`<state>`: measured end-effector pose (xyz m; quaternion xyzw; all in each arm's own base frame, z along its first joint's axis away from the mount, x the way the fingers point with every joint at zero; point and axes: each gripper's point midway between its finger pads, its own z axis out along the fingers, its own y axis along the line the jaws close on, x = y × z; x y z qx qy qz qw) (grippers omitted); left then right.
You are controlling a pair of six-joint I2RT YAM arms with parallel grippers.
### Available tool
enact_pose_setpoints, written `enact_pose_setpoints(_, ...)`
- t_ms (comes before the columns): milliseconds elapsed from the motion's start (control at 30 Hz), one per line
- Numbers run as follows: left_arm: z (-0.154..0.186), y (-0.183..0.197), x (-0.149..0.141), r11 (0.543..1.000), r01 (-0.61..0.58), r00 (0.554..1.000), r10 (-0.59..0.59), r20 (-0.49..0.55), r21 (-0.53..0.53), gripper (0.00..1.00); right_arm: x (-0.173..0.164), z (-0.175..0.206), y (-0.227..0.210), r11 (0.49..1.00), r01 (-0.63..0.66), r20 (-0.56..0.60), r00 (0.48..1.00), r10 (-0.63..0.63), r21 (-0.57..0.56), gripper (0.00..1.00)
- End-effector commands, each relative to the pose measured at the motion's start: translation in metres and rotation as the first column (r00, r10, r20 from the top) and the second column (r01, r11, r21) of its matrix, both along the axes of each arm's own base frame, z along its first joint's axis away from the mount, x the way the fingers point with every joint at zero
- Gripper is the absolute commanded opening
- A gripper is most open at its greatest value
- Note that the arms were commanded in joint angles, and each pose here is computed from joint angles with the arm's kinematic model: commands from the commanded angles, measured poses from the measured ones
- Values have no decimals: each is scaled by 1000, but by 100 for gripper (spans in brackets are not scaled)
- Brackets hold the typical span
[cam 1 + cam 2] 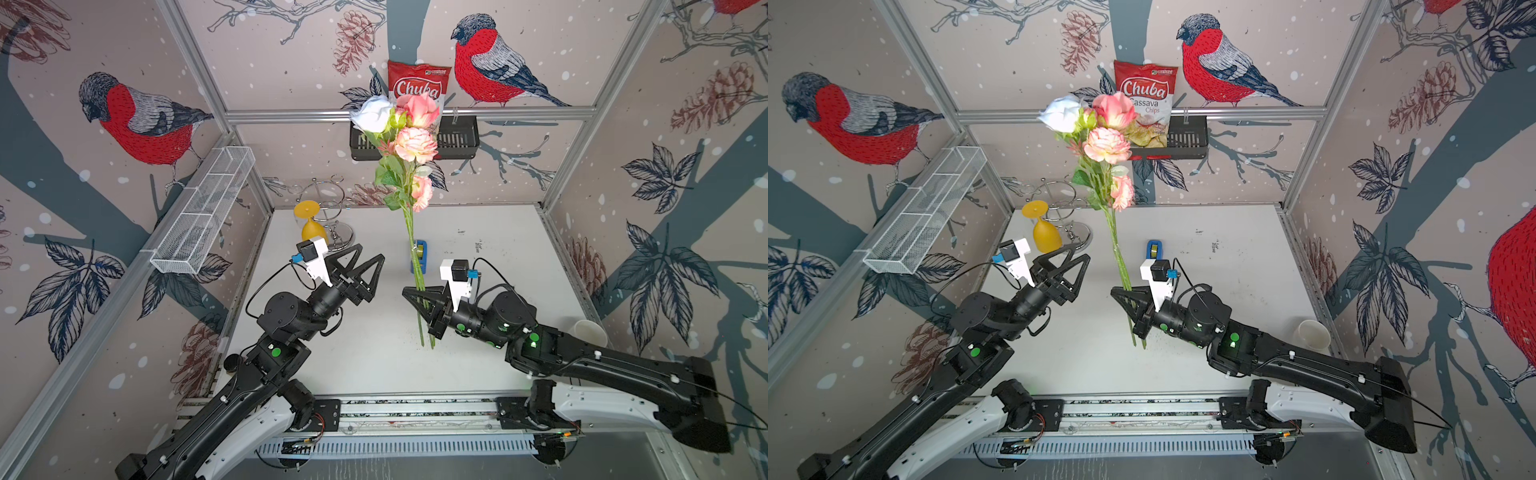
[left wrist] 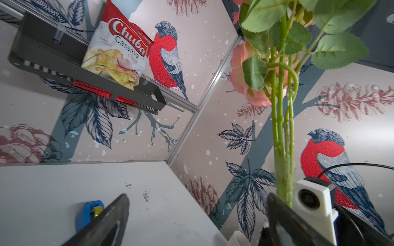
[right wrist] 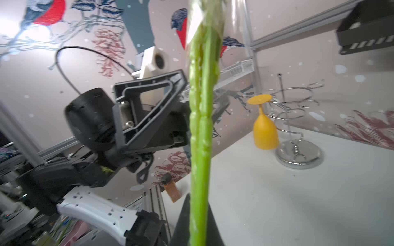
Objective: Wrap bouquets with tape
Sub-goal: Place the wrapped bouquet at the center of the board.
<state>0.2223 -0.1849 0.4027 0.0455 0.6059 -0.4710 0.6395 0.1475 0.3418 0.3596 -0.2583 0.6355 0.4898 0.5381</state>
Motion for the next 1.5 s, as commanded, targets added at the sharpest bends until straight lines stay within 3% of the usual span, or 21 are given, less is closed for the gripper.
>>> enact_pose_setpoints(0,-36,24,19,978,-176,978,187,-90,110,98,54,-53,-40,926,328,-150,922,-357,-187,0)
enact_pose_setpoints(133,-62,43,22,950,-264,946,289,-145,165,98,91,-120,-95,782,493,-218,774,-594,-381,0)
enact_pose_setpoints(333,-97,72,26,888,-392,880,438,-185,239,98,116,-198,-164,649,557,-245,631,-736,-518,0)
enact_pose_setpoints(633,-143,107,28,781,-533,769,607,-198,325,98,121,-285,-234,547,508,-297,492,-818,-665,2)
enact_pose_setpoints(700,-149,115,28,755,-567,742,641,-194,329,98,120,-298,-233,584,462,-349,499,-793,-667,4)
enact_pose_setpoints(800,-155,123,27,730,-601,716,672,-187,326,98,119,-314,-229,586,400,-377,490,-786,-705,5)
enact_pose_setpoints(900,-158,125,26,720,-609,718,679,-152,333,97,121,-322,-222,581,356,-377,499,-781,-732,6)
enact_pose_setpoints(1067,-168,136,25,665,-646,676,726,-125,375,97,113,-343,-212,589,285,-409,497,-765,-756,16)
enact_pose_setpoints(1200,-173,147,26,607,-694,623,776,-100,387,97,112,-343,-211,571,285,-392,494,-776,-770,41)
enact_pose_setpoints(1300,-176,151,27,567,-716,598,799,-60,408,97,117,-318,-204,606,324,-389,533,-751,-726,63)
enact_pose_setpoints(1400,-173,154,29,514,-743,575,818,17,427,97,125,-277,-204,626,409,-356,563,-746,-664,73)
enact_pose_setpoints(1467,-170,161,30,457,-775,533,843,64,436,97,133,-236,-207,642,501,-313,591,-744,-581,76)
